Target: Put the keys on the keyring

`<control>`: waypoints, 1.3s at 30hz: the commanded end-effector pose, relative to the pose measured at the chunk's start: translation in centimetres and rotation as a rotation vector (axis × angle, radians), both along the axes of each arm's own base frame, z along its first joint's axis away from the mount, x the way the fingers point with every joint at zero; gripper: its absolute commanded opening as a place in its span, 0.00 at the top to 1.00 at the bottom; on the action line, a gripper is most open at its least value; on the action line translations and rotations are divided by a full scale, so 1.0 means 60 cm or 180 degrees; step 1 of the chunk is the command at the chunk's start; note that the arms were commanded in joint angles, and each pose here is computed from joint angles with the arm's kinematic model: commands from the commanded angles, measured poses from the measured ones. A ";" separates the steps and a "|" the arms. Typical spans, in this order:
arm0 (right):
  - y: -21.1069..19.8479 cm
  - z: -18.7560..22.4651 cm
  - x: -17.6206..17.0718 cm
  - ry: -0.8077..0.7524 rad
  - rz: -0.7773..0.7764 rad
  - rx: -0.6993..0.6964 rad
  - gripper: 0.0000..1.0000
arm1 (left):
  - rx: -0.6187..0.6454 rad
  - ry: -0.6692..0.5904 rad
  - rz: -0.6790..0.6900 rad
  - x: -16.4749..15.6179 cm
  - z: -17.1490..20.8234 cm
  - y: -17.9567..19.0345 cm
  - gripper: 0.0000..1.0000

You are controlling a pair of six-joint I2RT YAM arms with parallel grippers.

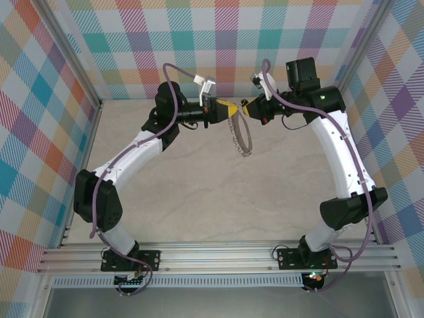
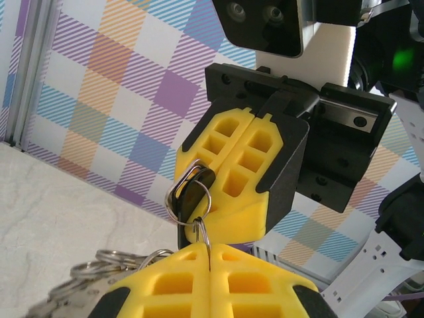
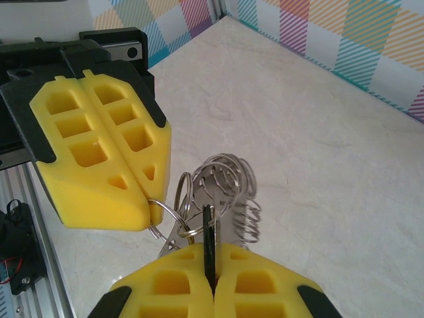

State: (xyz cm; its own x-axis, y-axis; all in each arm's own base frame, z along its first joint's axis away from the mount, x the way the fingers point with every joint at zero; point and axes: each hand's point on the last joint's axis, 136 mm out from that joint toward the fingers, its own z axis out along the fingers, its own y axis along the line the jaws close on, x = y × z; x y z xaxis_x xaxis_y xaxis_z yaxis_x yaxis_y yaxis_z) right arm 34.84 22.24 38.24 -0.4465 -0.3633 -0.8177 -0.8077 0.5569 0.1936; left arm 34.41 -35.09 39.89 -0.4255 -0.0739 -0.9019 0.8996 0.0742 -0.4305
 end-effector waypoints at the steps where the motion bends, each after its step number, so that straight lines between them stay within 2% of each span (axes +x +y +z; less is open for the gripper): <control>1: 0.005 0.029 0.006 -0.0183 0.0026 0.0044 1.00 | -0.0077 -0.0267 -0.0203 -0.036 0.043 0.001 1.00; 10: -0.004 0.042 0.005 -0.0306 -0.0089 -0.0020 1.00 | -0.0004 -0.0256 -0.0188 -0.035 0.035 -0.002 1.00; 21: -0.070 0.020 0.023 -0.0544 -0.0611 -0.0657 1.00 | 0.0115 -0.0262 -0.0153 -0.032 0.024 -0.001 1.00; 25: -0.073 0.022 0.019 -0.0570 -0.0602 -0.0694 1.00 | 0.0138 -0.0257 -0.0169 -0.033 0.023 -0.002 1.00; 39: -0.019 0.026 0.018 -0.0594 -0.0282 -0.0775 1.00 | 0.0186 -0.0216 -0.0233 -0.030 0.015 -0.006 1.00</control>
